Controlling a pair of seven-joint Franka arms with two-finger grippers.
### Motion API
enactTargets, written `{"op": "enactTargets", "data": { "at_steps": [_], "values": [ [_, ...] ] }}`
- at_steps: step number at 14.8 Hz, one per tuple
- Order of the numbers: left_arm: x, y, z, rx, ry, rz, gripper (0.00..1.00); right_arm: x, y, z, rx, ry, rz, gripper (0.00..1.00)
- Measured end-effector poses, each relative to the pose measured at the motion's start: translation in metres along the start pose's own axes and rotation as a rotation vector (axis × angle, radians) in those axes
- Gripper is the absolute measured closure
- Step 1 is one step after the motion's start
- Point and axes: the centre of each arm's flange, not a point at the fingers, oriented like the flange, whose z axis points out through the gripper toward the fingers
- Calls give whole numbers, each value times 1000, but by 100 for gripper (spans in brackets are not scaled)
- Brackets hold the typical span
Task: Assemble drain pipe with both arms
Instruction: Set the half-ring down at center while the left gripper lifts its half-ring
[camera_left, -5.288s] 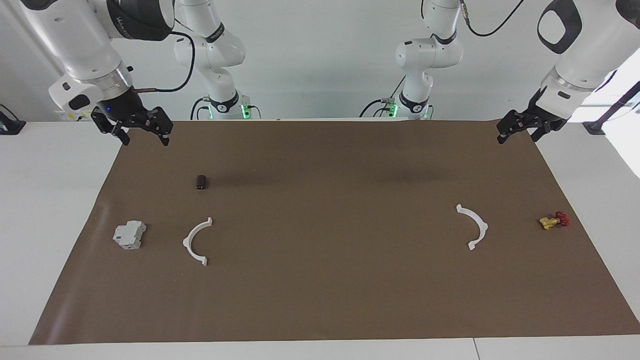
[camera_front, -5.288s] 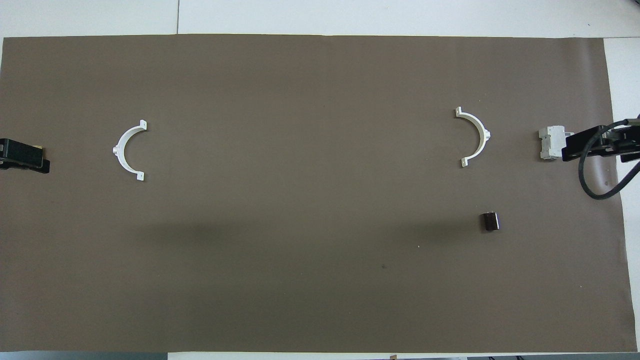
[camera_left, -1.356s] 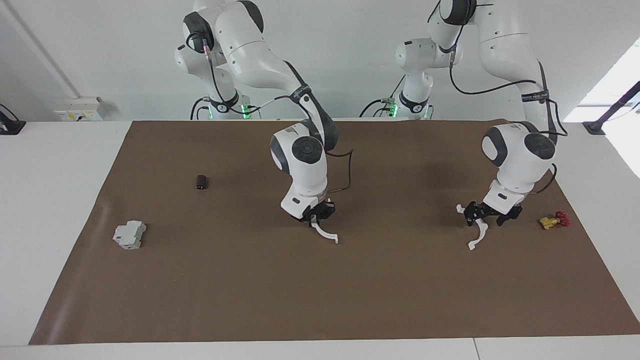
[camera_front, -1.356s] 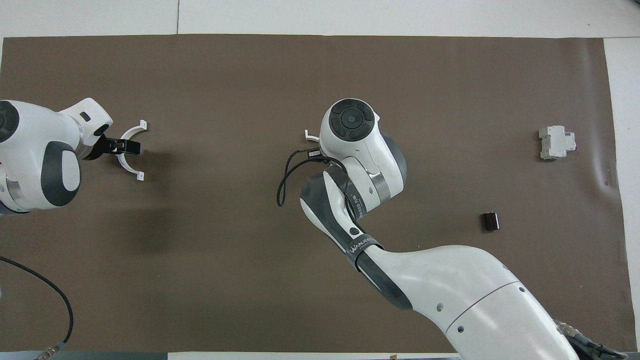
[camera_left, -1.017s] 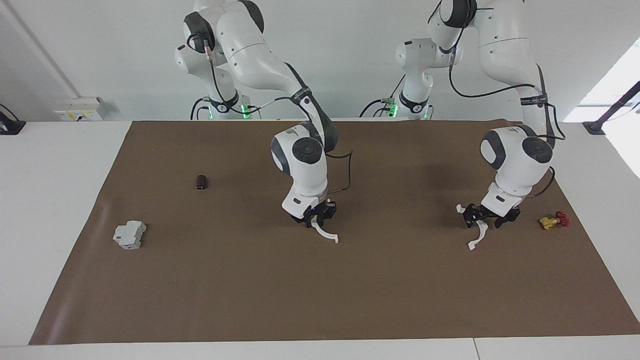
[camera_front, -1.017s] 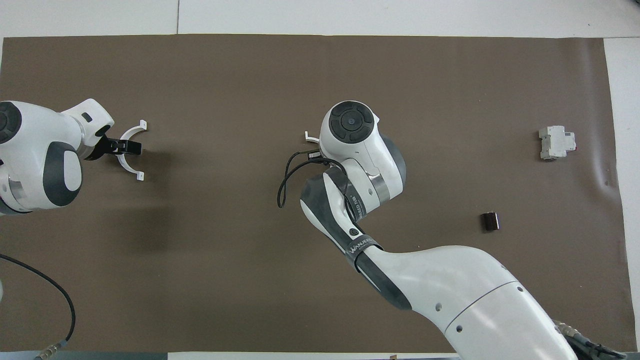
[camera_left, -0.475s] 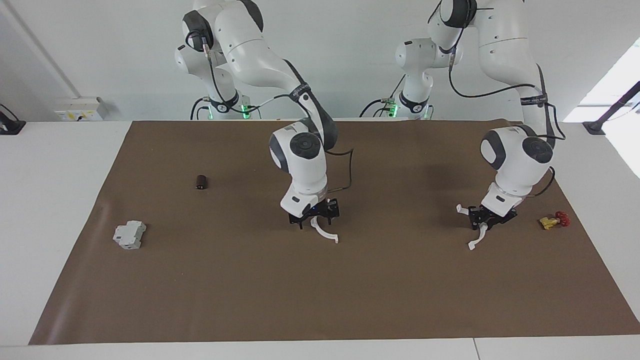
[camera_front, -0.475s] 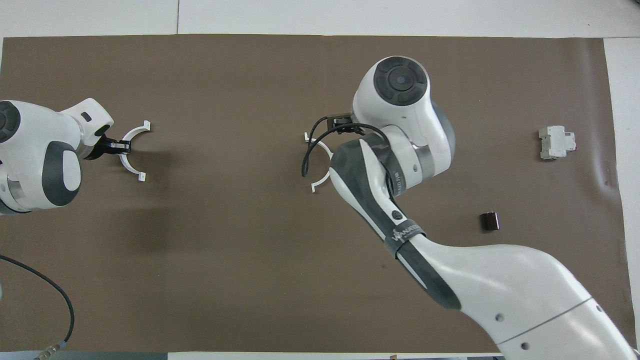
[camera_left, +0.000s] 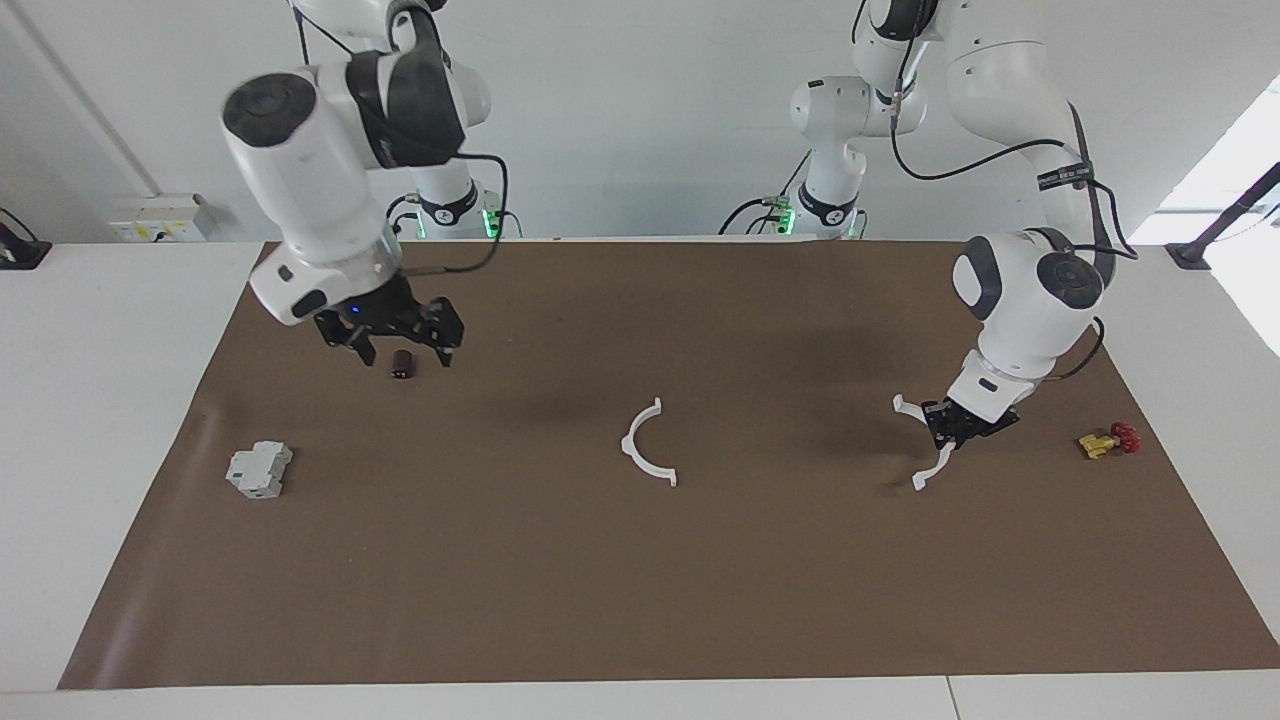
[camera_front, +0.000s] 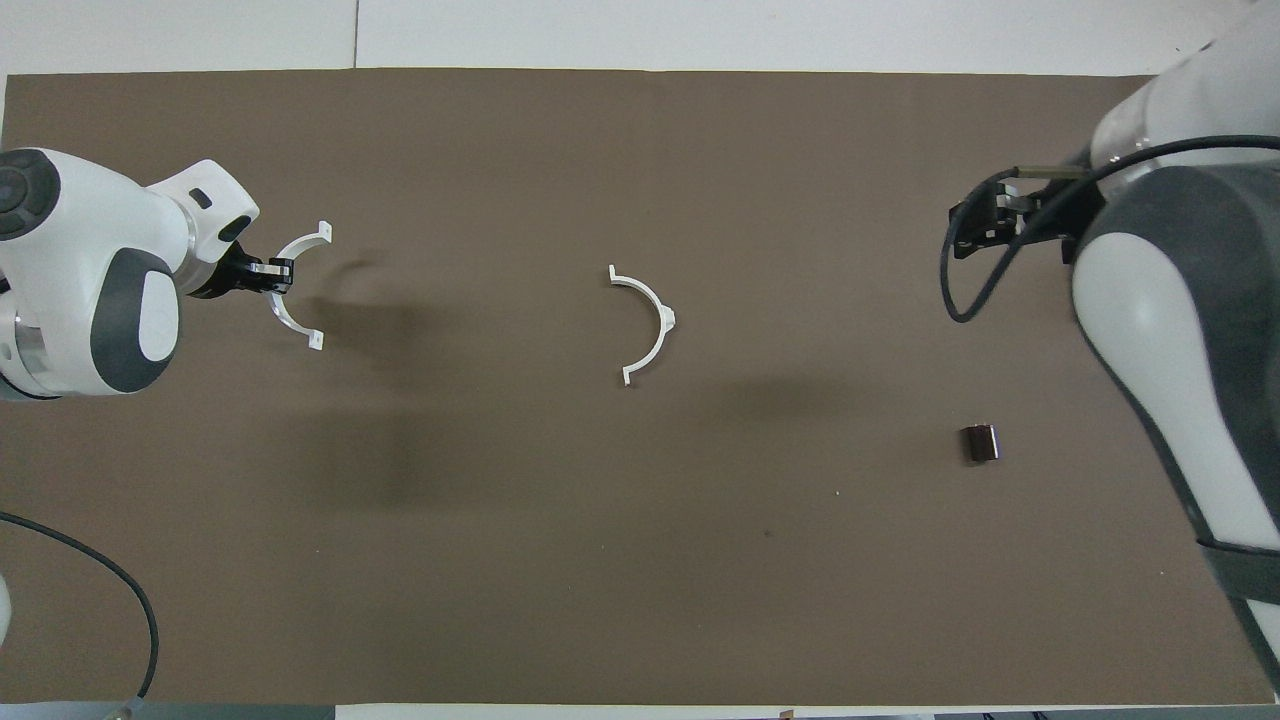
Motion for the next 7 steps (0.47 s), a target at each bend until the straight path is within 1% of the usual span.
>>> {"op": "enactTargets", "data": {
  "at_steps": [2,3,6,7],
  "values": [
    [-1,55,-7,34,-11,-18,79,-25,19,-22,4,-15,14,0],
    [-4,86,-9,42,-9,-32,79,-33,29,-27,0,-18,11,0],
    [-22,174,-11,43,2,-75,79,-45,44,-16,-21,-42,-5,0],
    [-30,201,-10,42,3,-90,79,-45,45,-13,-21,-34,-8,0]
  ]
}}
